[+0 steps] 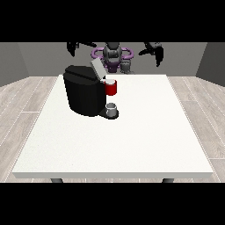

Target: Insert the coffee pod into the coffee machine and close the lid

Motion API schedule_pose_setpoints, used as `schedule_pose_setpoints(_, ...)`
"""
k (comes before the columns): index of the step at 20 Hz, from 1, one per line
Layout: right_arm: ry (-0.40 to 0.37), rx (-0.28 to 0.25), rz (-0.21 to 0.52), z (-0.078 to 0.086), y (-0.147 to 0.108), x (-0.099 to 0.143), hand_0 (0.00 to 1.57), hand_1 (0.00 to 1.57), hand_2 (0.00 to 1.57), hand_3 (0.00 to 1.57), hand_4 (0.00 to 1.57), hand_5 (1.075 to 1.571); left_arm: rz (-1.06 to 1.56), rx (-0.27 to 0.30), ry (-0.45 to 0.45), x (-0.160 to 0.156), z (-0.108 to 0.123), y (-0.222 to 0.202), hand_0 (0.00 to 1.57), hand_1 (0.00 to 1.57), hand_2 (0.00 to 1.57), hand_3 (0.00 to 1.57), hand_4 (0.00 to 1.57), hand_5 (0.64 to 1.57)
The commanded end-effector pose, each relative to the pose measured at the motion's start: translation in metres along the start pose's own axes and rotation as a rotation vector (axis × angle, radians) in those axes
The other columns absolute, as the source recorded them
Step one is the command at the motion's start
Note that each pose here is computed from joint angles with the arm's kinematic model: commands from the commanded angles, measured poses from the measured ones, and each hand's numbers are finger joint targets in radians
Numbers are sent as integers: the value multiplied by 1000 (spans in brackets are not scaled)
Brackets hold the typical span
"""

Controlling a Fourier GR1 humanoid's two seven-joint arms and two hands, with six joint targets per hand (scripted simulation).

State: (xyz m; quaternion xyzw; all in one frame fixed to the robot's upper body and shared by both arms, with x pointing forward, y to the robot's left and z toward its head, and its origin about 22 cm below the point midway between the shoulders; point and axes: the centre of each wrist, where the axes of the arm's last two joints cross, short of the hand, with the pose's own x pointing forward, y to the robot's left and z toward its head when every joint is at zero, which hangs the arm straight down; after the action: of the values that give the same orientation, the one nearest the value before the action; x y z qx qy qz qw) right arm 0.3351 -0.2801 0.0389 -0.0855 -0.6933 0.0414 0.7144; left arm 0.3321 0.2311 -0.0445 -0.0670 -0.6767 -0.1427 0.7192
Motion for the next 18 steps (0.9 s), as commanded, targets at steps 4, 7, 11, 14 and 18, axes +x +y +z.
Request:
schedule_pose_setpoints(4,17,-22,-147,-20,-5,8,0,0,0,0,92,1571,-17,-14,-65,20,5,-14,0,0,0,0,346,1571)
schedule_pose_setpoints(7,32,-20,-141,-25,0,9,0,0,0,0,176,1571,-30,1,-103,34,12,6,0,0,0,0,282,1571)
schedule_pose_setpoints(11,25,28,-137,-36,14,24,0,0,0,0,56,1571,-23,46,-106,50,18,5,0,0,0,0,371,1571)
schedule_pose_setpoints(14,8,62,-120,-35,23,21,0,0,0,0,0,1571,-34,70,-139,47,34,19,0,0,0,0,338,1571)
schedule_pose_setpoints(18,-5,130,-111,-39,44,31,0,0,0,0,0,1571,-33,88,-130,40,45,13,0,0,0,0,374,1571)
